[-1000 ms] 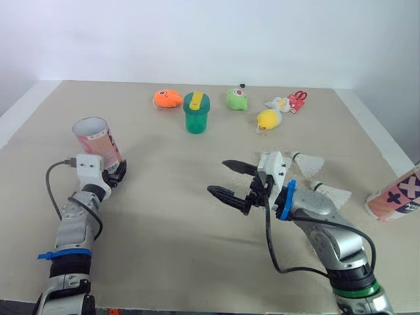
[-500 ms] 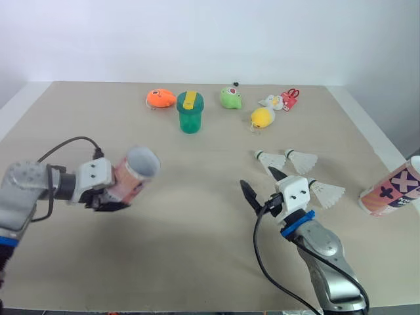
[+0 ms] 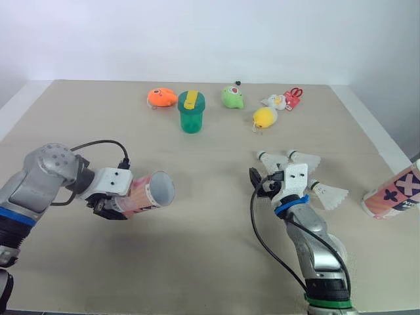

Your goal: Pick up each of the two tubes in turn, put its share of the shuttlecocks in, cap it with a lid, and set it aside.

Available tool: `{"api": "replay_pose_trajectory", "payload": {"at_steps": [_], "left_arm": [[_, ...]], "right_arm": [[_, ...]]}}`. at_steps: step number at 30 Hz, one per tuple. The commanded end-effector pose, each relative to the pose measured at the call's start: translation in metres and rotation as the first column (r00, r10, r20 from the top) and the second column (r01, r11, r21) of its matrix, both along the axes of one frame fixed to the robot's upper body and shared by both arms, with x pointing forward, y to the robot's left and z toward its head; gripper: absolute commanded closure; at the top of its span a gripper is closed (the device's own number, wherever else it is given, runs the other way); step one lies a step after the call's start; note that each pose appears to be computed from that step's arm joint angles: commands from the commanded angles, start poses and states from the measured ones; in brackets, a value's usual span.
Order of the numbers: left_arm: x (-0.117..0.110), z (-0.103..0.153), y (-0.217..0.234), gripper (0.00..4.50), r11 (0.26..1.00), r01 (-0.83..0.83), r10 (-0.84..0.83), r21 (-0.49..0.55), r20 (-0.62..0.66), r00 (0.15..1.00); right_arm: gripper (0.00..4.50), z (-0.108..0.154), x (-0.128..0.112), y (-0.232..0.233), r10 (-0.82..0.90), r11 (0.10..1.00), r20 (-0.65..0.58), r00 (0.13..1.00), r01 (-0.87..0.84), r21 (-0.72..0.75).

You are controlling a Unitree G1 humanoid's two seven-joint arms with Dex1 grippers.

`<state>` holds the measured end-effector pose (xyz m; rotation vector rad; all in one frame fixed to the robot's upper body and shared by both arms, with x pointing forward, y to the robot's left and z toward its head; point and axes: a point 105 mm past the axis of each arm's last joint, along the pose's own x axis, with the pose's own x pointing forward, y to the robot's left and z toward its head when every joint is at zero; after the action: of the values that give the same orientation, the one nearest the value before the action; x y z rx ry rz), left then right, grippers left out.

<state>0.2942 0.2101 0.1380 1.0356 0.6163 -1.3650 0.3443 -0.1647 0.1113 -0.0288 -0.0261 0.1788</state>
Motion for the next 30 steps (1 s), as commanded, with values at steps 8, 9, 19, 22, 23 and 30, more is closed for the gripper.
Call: {"api": "replay_pose_trajectory", "payload": {"at_steps": [8, 9, 19, 22, 23, 30], "left_arm": [[-0.007, -0.016, -0.003, 1.15, 1.0, -0.013, 0.013, 0.001, -0.075, 0.997], [-0.007, -0.017, -0.002, 1.15, 1.0, -0.017, 0.017, 0.001, -0.078, 0.997], [-0.004, -0.018, -0.004, 1.15, 0.999, -0.048, 0.047, -0.016, -0.072, 0.996], [-0.002, -0.018, -0.006, 1.15, 0.998, -0.058, 0.056, -0.026, -0.076, 0.996], [-0.001, -0.018, -0.007, 1.15, 0.997, -0.063, 0.06, -0.032, -0.077, 0.995], [-0.003, -0.018, -0.011, 1.15, 0.995, -0.08, 0.073, -0.052, -0.122, 0.99]], "right_arm": [[3.32, 0.009, 0.019, 0.006, -0.02, 0.995, 0.022, 1.0, 0.018, 0.097], [3.84, 0.009, 0.019, 0.006, -0.026, 0.995, 0.027, 0.999, 0.023, 0.101], [4.45, 0.084, -0.053, 0.079, 0.627, 0.734, 0.242, 0.74, -0.666, 0.132], [4.45, 0.092, -0.081, 0.105, 0.806, 0.575, 0.15, 0.573, -0.817, 0.028], [4.45, 0.093, -0.086, 0.111, 0.832, 0.545, 0.122, 0.54, -0.839, -0.003], [4.45, 0.086, -0.088, 0.146, 0.907, 0.418, 0.001, 0.422, -0.899, -0.129]]}}
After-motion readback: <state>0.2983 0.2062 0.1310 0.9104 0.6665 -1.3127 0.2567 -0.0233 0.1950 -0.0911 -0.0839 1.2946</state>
